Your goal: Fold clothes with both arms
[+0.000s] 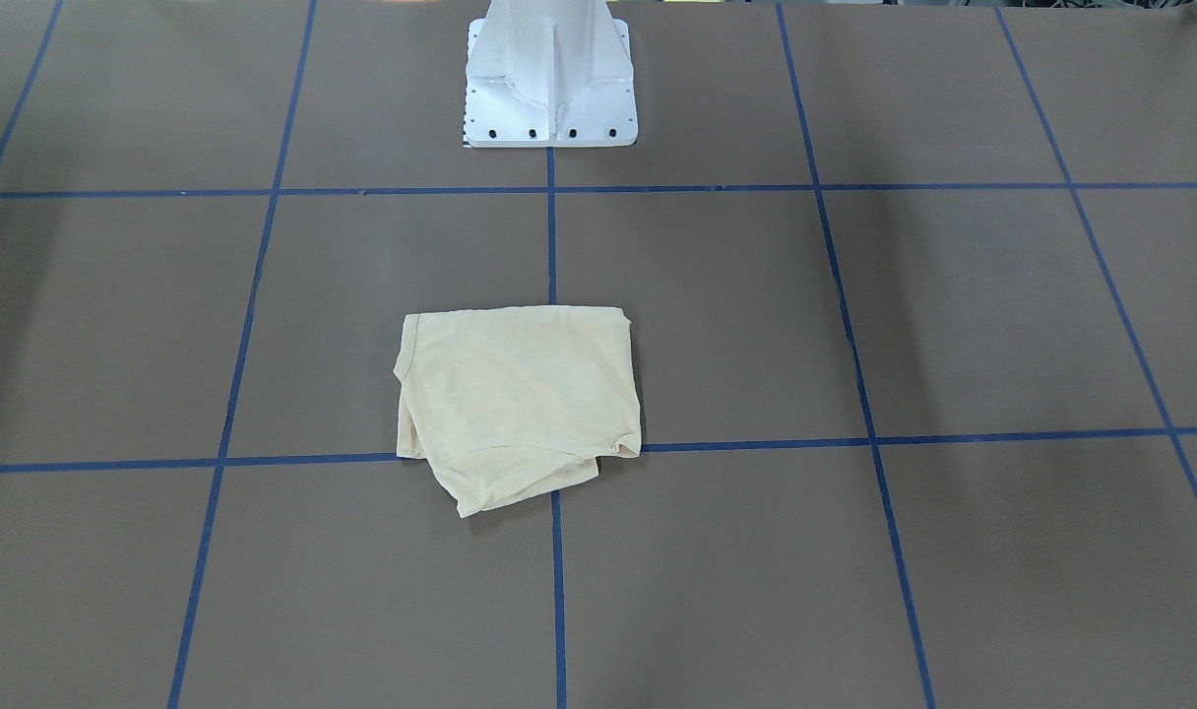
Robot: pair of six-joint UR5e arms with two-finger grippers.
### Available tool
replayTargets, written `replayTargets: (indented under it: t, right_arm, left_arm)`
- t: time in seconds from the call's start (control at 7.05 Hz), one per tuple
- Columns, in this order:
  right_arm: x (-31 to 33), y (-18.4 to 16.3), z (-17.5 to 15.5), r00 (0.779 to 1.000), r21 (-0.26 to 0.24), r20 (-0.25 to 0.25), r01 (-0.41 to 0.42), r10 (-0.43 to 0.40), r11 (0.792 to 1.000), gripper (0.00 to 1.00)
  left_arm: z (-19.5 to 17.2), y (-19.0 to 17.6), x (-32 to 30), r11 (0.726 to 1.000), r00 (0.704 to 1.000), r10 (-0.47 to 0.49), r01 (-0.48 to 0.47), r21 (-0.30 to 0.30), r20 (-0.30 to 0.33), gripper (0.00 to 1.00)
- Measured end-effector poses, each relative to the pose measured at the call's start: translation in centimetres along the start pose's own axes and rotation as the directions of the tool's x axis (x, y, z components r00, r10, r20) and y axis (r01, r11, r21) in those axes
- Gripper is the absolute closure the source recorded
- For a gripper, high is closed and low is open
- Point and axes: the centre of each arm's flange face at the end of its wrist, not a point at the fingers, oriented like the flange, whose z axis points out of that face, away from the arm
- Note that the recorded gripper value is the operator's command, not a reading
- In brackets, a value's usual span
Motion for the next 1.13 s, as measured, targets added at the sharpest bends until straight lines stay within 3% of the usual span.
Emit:
replayTargets:
  t: [0.43, 1.13]
  right_arm:
    - [-0.44, 0.11, 0.15, 0.998, -0.008, 0.055, -0.022, 0.022, 1.0, 0.0]
    - [-0.34, 0.13, 0.2, 0.998, -0.008, 0.056, -0.023, 0.023, 1.0, 0.0]
  left_arm:
    - [0.03, 0.0, -0.01, 1.0, 1.0, -0.01, 0.01, -0.001, -0.003, 0.0]
    - [0.22, 0.07, 0.32, 0.994, 0.993, -0.108, 0.108, -0.006, -0.052, 0.0]
